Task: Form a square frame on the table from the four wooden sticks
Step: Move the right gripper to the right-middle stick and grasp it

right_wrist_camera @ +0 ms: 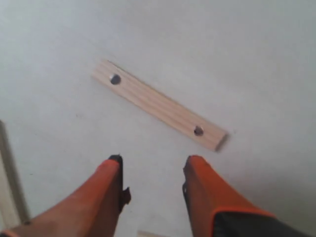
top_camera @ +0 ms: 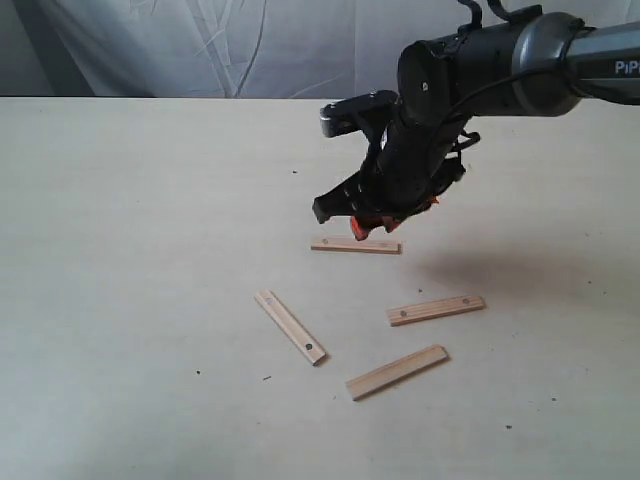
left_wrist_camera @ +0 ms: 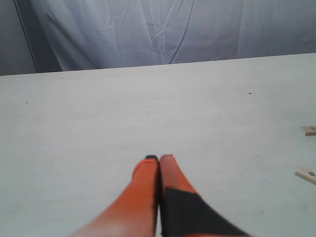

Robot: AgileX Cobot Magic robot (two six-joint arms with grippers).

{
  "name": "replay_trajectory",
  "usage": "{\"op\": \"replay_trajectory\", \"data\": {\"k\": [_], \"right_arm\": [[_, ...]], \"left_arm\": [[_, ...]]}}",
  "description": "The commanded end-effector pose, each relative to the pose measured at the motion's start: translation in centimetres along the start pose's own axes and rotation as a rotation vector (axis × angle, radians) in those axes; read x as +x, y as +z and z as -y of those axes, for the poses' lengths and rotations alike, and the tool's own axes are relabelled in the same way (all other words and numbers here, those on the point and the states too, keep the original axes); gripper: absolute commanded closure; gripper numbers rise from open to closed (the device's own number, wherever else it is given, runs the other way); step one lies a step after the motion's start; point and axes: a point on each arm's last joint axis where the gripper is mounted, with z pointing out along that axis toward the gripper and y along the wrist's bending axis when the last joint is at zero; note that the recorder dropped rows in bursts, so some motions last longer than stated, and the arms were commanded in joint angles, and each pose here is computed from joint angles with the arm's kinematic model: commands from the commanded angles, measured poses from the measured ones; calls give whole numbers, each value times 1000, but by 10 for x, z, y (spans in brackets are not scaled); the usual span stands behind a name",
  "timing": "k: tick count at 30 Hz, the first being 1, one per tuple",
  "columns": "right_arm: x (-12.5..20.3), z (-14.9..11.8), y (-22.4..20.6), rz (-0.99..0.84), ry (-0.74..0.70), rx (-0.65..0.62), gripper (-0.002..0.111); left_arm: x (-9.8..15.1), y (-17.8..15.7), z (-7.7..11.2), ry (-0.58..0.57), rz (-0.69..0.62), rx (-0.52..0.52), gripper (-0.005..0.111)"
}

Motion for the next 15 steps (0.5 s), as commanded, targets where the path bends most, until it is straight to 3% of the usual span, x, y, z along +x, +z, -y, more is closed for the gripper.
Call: {"op": "replay_trajectory", "data": {"k": [1, 9, 12, 15], "right_arm": [[15, 8, -2, -85, 338, 36, 68], [66, 13, -1, -43, 753, 55, 68], [74, 16, -6, 1, 834, 66, 66], [77, 19, -8, 15, 870, 91, 55]], "left_arm": [[0, 0, 0, 0, 14, 0, 107], [0, 0, 0, 0, 14, 0, 107], [0, 0, 0, 0, 14, 0, 107], [0, 0, 0, 0, 14, 0, 107]]}}
